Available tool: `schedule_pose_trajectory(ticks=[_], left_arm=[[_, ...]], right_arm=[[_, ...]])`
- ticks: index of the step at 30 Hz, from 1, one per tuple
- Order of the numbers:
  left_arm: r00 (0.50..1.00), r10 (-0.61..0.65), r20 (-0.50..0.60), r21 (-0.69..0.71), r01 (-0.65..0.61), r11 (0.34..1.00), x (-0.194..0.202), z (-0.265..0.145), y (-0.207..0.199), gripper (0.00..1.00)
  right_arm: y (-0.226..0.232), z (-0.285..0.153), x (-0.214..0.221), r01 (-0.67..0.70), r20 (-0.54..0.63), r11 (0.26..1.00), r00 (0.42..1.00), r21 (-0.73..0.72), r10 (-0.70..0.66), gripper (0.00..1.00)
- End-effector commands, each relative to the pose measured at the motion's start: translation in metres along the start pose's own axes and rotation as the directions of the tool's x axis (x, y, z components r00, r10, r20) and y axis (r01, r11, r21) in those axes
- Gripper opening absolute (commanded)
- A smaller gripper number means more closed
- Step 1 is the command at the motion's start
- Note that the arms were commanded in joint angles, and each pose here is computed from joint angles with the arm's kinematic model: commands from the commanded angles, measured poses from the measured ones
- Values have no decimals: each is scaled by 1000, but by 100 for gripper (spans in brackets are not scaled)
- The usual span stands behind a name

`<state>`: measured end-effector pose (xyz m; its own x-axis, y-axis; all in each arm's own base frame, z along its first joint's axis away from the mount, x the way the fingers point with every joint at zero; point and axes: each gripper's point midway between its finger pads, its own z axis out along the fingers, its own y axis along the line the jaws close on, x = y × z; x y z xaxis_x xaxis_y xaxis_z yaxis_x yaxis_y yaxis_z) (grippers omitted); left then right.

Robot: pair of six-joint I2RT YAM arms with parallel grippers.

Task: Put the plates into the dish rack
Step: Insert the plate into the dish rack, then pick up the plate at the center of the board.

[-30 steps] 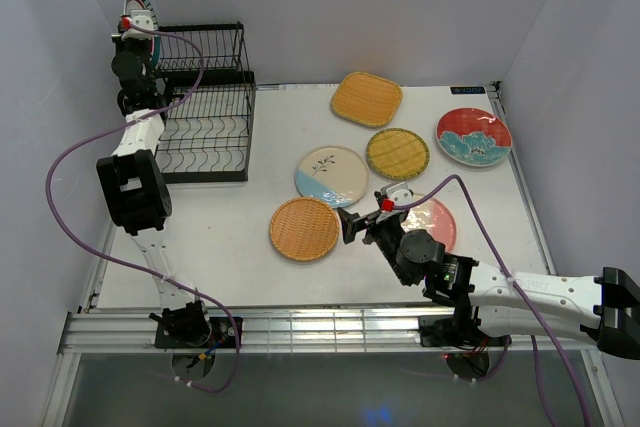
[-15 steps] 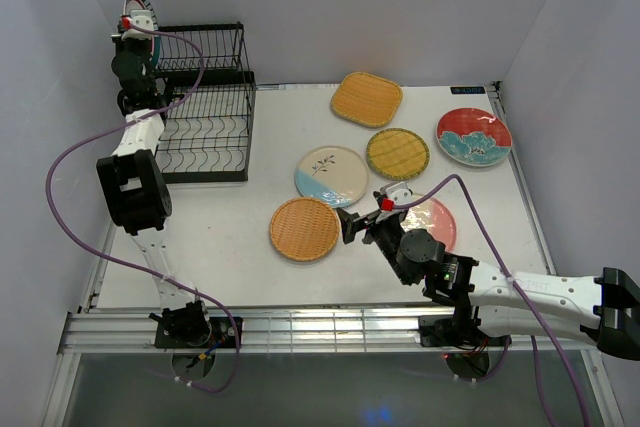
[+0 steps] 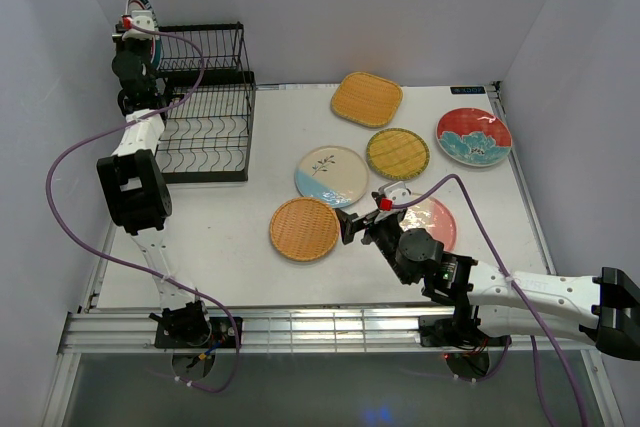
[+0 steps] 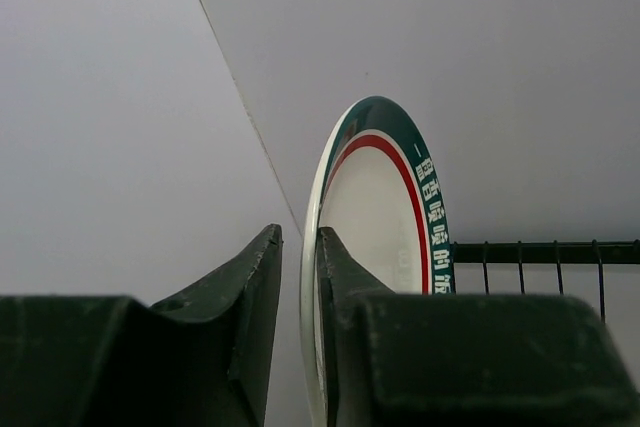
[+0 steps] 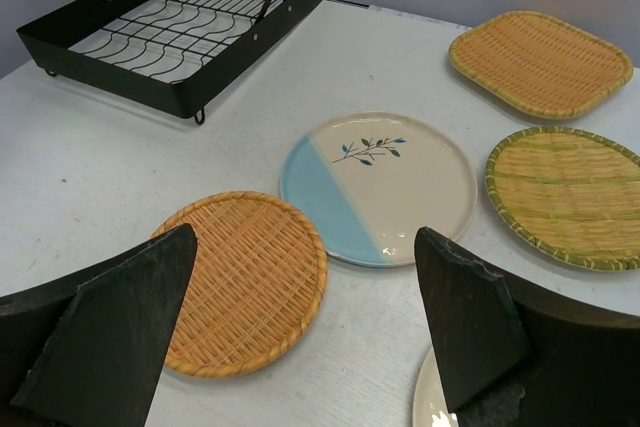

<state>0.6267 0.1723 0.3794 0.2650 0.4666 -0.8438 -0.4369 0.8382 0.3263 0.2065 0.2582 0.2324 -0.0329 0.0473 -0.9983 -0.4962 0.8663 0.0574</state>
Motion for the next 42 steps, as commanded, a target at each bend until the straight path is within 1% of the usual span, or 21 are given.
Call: schedule_pose_trajectory(ticks=[1, 3, 5, 10, 18, 22, 28, 31, 32, 33, 36, 39, 40, 42], left_arm=[[997, -13, 77, -35, 15, 999, -32, 8, 14, 33], [997, -14, 79, -35, 16, 999, -34, 8, 16, 40], [997, -17, 78, -28, 19, 999, -36, 8, 15, 41], [997, -25, 79, -23, 27, 999, -43, 10, 17, 52], [995, -55, 78, -11, 56, 998, -56, 6, 19, 68], [994, -82, 76, 4, 82, 997, -66, 3, 21, 70], [988, -132, 79, 17, 131, 991, -90, -6, 29, 78], [986, -145, 77, 20, 143, 989, -101, -15, 33, 80], [987, -146, 65, 22, 145, 989, -100, -18, 33, 81], [986, -147, 75, 19, 146, 989, -109, -21, 38, 83], [986, -151, 73, 18, 150, 988, -119, -30, 43, 84], [985, -161, 55, 27, 159, 987, -120, -39, 43, 87], [984, -162, 70, 36, 160, 986, -132, -44, 47, 87], [984, -177, 35, 53, 175, 983, -128, -53, 44, 87]], right_arm=[[1, 2, -9, -35, 25, 999, 999, 1, 35, 95], [1, 2, -10, -38, 26, 999, 999, 1, 38, 95], [1, 2, -9, -37, 24, 999, 999, -1, 37, 95], [2, 3, -8, -35, 21, 999, 999, -10, 35, 95], [2, 5, -7, -35, 10, 999, 999, -12, 35, 95], [1, 5, -6, -35, 7, 999, 999, -10, 35, 95], [0, 6, -4, -39, 0, 999, 999, -14, 39, 94], [1, 6, -2, -34, -9, 999, 999, -24, 34, 94], [1, 7, -2, -38, -11, 999, 999, -25, 38, 94], [2, 7, -2, -37, -12, 999, 999, -31, 37, 94], [3, 8, 0, -38, -23, 999, 999, -36, 37, 94], [3, 8, 2, -34, -31, 999, 999, -35, 33, 94], [3, 9, 2, -34, -33, 999, 999, -40, 32, 94], [4, 8, 3, -34, -38, 998, 999, -47, 33, 94]])
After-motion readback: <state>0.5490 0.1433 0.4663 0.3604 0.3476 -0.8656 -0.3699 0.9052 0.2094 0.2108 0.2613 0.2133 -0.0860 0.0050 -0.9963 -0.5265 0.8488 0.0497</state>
